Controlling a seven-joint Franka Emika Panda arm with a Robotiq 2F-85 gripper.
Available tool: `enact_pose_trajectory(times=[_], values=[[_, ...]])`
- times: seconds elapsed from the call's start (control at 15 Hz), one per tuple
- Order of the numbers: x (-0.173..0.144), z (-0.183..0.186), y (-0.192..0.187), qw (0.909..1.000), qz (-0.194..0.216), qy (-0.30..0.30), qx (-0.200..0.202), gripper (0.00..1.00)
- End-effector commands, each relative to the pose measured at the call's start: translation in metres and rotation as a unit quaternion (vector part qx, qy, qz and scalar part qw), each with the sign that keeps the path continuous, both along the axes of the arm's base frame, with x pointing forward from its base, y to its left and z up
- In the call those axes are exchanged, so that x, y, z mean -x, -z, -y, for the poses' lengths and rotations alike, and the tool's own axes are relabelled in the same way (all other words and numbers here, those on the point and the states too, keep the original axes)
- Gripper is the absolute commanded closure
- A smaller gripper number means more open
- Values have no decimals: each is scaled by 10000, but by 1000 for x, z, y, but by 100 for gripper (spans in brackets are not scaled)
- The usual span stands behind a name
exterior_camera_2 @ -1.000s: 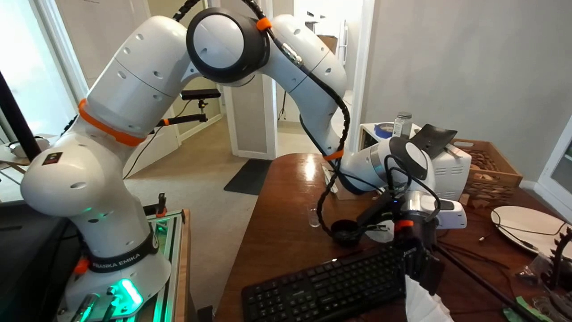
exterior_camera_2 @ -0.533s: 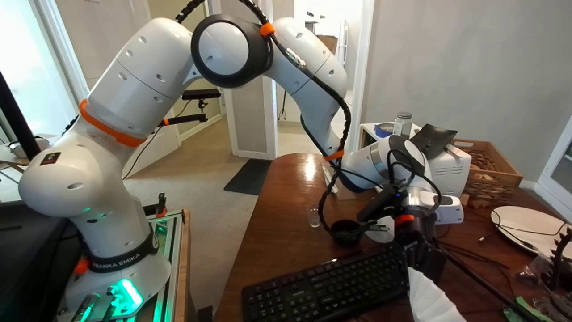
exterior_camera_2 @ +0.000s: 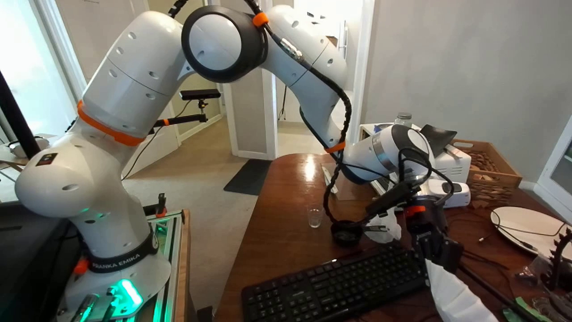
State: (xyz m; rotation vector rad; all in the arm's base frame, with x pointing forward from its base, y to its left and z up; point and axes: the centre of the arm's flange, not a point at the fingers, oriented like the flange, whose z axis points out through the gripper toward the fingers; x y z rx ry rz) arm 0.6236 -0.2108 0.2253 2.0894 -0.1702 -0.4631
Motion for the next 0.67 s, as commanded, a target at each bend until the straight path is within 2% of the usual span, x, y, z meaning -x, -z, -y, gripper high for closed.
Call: enact_pose_trajectory(times=[0.0,0.27,0.47,0.6], values=[[14,-12,-23,9978,604,-282,70,100],[12,-42,-60,9843,1610,-706,165,100],[13,-68,-91,9665,2354,-1021,-16,100],[14,-86,-106,9535,2688,-1347,-197,100]])
